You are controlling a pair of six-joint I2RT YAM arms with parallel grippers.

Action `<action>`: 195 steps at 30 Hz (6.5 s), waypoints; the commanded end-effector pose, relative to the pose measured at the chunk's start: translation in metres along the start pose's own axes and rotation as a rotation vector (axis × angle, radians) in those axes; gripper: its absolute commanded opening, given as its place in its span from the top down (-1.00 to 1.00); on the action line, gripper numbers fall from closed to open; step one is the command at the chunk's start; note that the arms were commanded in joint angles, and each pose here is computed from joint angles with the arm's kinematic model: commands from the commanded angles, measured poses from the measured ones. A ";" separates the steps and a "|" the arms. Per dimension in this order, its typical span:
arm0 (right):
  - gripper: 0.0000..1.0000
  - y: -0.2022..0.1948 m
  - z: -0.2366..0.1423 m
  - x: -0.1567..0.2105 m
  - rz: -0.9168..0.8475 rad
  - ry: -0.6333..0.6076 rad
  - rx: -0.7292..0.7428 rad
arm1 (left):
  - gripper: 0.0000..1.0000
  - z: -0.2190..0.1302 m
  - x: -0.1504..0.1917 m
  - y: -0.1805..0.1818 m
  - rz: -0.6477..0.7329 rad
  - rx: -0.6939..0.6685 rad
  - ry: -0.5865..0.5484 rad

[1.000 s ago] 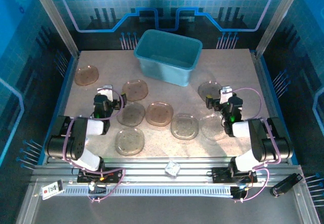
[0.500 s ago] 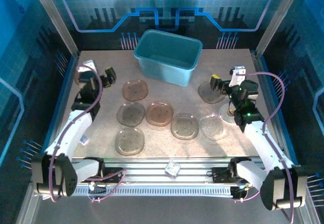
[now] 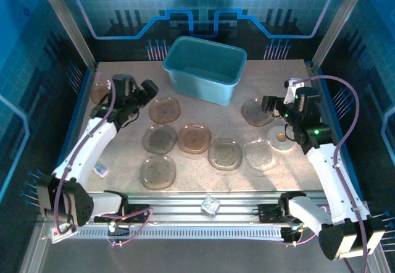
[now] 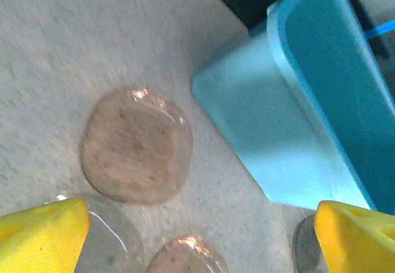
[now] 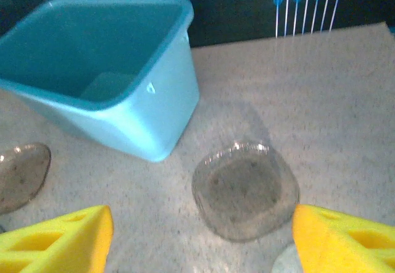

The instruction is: Place the plates into the plastic bin on the countertop

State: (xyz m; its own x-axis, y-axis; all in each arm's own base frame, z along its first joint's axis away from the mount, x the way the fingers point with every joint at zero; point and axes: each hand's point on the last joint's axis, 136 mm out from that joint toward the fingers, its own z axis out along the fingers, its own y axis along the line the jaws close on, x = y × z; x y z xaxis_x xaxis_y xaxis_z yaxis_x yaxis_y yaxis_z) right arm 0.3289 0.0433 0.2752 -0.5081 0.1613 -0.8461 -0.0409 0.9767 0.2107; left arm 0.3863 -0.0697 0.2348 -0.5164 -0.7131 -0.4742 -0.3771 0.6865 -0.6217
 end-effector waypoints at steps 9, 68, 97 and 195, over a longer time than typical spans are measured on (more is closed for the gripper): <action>-0.50 0.015 0.012 0.036 0.031 0.147 -0.081 | -0.91 0.067 0.037 -0.065 -0.147 -0.024 0.137; -0.36 -0.009 0.036 0.052 0.115 0.280 -0.047 | 0.49 0.159 0.060 -0.133 0.172 -0.030 0.285; -0.01 -0.110 0.155 0.096 0.189 0.548 0.085 | 0.54 0.139 0.062 -0.124 0.433 0.044 0.490; 1.00 -0.056 0.077 -0.113 0.093 0.006 0.060 | 0.46 0.110 0.102 -0.113 0.641 -0.007 0.559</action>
State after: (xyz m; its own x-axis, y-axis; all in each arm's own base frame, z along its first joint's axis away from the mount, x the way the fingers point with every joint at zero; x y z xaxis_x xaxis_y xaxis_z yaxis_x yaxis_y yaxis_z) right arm 0.4548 -0.0333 0.2954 -0.5535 0.2274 -0.8012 0.0761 0.9718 0.2232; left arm 0.4733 -0.2310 0.1935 -0.9221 -0.0533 -0.3832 0.0904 0.9334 -0.3474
